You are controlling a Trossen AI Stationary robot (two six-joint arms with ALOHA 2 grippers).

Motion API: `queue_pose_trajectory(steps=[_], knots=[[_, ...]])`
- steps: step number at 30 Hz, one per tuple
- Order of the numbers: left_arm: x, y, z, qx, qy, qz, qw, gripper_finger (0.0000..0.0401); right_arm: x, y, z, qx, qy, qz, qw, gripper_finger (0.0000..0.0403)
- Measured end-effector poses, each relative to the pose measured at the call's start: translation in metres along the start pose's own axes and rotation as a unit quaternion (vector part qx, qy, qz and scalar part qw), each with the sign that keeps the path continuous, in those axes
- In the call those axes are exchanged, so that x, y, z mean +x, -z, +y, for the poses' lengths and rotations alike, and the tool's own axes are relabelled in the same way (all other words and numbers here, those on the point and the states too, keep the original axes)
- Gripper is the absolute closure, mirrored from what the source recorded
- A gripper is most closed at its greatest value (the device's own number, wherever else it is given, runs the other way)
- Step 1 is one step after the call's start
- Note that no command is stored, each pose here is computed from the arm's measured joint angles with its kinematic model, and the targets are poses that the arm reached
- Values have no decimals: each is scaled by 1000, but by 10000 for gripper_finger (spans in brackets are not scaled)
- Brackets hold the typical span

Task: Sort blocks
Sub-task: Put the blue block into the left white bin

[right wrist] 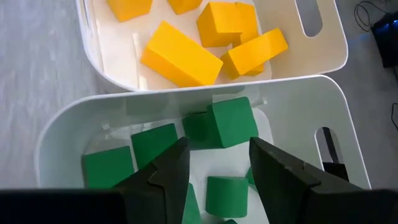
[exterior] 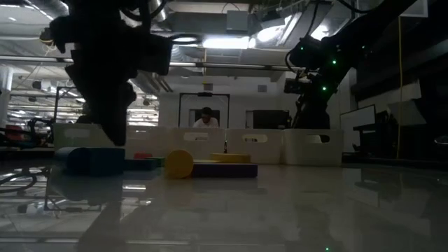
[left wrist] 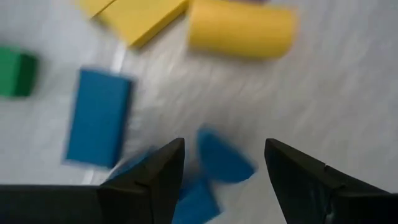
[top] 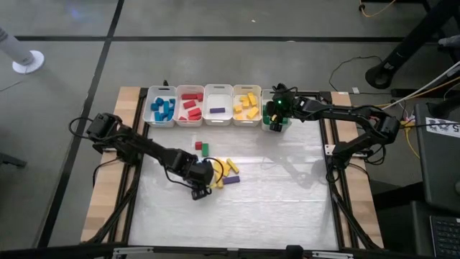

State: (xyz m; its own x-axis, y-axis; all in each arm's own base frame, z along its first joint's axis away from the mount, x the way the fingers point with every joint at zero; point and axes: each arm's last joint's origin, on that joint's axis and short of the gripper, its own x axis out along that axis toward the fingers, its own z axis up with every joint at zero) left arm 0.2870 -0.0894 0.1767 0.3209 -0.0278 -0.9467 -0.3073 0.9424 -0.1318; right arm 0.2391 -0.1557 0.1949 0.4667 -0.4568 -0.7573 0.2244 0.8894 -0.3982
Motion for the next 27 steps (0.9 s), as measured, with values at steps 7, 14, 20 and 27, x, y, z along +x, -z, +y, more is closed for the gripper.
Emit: queue_pose_trajectory(steps=[7, 14, 20, 27], knots=[[-3, 0, 7, -36, -25, 28, 999, 190, 0, 0, 0, 0, 0, 0, 1000, 236], [-3, -3, 3, -49, -10, 10, 999, 190, 0, 0, 0, 0, 0, 0, 1000, 236], [-3, -4, 2, -57, -5, 3, 998, 190, 0, 0, 0, 0, 0, 0, 1000, 236], [2, -1, -1, -55, -9, 11, 998, 190, 0, 0, 0, 0, 0, 0, 1000, 236]])
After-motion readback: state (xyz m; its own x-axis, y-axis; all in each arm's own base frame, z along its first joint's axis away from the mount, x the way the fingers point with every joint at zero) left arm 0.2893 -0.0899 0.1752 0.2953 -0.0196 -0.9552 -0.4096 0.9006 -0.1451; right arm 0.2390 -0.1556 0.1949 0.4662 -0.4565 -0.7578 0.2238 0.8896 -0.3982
